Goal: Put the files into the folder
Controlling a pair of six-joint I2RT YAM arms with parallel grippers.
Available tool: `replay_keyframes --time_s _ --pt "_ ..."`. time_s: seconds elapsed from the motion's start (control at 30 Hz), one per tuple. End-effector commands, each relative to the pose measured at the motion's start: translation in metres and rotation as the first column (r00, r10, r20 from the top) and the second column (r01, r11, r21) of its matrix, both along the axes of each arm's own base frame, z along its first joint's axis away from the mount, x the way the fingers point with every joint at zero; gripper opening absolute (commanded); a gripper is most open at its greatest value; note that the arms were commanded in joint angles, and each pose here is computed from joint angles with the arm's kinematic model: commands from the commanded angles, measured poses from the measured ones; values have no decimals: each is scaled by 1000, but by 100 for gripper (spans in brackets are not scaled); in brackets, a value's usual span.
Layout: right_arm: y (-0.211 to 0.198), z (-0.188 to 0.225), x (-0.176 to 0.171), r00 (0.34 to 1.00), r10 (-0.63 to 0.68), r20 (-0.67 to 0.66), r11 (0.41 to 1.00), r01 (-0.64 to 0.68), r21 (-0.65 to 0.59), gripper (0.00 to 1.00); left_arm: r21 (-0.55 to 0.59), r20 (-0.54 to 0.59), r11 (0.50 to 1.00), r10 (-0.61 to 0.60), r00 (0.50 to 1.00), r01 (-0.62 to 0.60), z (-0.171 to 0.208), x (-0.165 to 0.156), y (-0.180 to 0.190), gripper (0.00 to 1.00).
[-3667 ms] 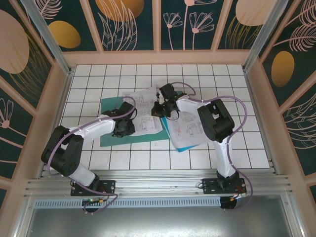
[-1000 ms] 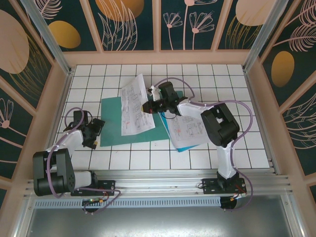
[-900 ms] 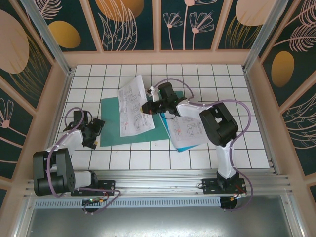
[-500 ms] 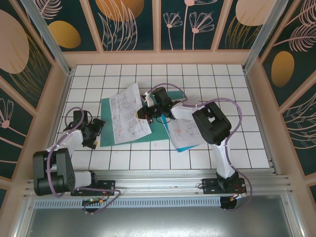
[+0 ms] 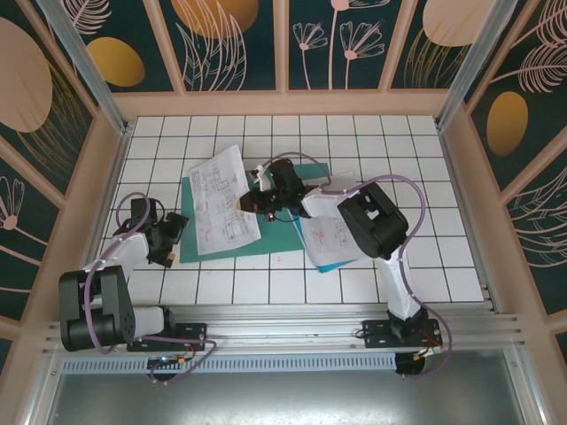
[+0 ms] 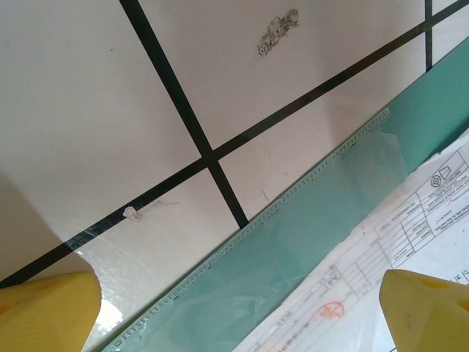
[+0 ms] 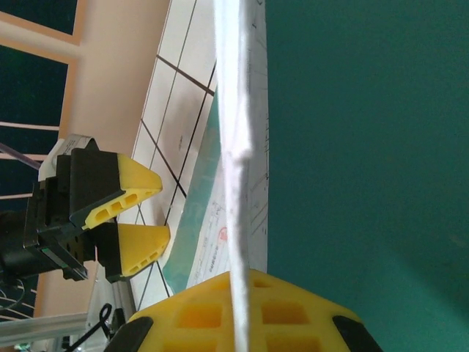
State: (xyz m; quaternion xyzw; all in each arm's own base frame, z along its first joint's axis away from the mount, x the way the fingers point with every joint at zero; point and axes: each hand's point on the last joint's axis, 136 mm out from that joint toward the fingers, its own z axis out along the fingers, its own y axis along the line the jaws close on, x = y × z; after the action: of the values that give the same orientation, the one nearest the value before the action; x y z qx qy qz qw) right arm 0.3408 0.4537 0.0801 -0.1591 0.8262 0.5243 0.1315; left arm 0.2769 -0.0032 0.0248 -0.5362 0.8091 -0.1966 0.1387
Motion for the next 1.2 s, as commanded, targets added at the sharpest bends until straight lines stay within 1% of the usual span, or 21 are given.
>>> replay_keyframes --time_s 0.0,0.37,0.73,1.17 --pt "6 -5 1 999 -28 -22 999 28 33 0 -186 71 976 -103 992 115 -8 6 -41 99" --pt "10 -18 -7 993 -84 -88 995 89 55 0 -223 81 966 -113 990 129 -8 1 -48 99" --pt "16 -29 -17 987 -98 -131 993 106 58 0 -254 100 959 -106 989 128 -8 -1 -53 99" --pt "12 -44 -25 972 -153 -178 985 164 51 0 -282 111 951 -101 989 129 -8 -7 -58 99"
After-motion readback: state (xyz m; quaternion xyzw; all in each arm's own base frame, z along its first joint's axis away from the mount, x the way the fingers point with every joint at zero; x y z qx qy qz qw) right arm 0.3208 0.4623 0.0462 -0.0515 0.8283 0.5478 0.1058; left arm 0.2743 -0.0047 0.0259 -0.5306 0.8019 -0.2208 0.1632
